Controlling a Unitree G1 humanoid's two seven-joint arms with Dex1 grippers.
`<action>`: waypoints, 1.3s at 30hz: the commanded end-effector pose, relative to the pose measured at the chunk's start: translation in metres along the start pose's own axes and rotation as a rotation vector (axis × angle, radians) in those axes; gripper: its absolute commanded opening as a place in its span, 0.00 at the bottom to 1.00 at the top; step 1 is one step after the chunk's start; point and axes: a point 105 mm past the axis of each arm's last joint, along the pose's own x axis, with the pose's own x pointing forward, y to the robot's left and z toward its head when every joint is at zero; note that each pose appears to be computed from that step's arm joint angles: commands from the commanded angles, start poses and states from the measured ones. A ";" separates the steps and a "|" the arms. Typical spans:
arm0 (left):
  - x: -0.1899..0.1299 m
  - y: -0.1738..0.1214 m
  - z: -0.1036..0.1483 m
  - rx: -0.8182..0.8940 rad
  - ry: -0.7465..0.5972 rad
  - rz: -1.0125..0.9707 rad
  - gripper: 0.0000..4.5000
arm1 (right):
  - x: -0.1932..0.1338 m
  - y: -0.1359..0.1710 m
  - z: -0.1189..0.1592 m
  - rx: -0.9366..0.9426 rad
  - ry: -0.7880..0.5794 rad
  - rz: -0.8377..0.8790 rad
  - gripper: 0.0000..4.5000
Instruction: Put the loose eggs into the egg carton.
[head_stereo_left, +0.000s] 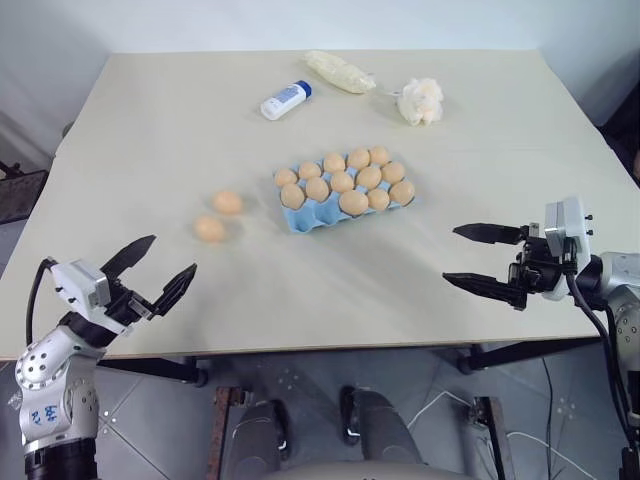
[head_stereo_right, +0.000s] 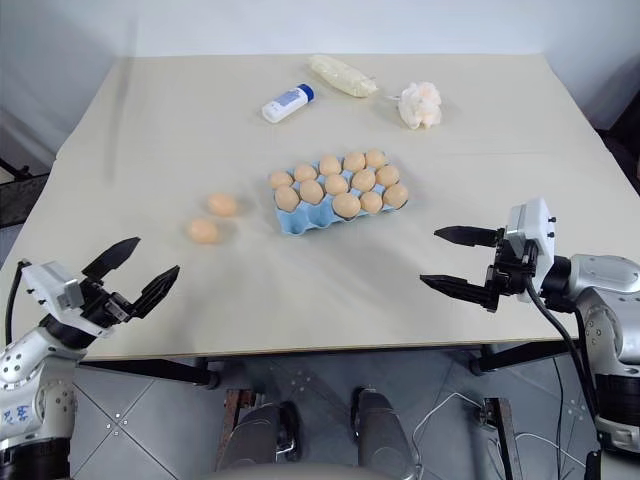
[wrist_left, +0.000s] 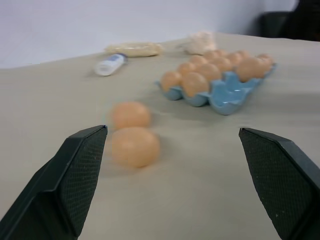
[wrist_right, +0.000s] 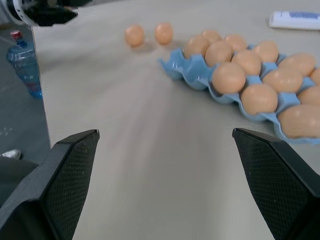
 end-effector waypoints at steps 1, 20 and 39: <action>0.005 -0.005 0.012 0.007 -0.006 0.062 1.00 | -0.004 -0.002 0.010 -0.035 -0.016 -0.014 0.99; 0.074 -0.014 0.026 -0.047 0.053 0.268 1.00 | 0.015 -0.005 0.013 -0.033 -0.038 -0.002 0.99; 0.118 0.003 -0.021 -0.084 0.276 0.315 1.00 | 0.025 -0.005 0.013 -0.022 -0.047 -0.008 0.99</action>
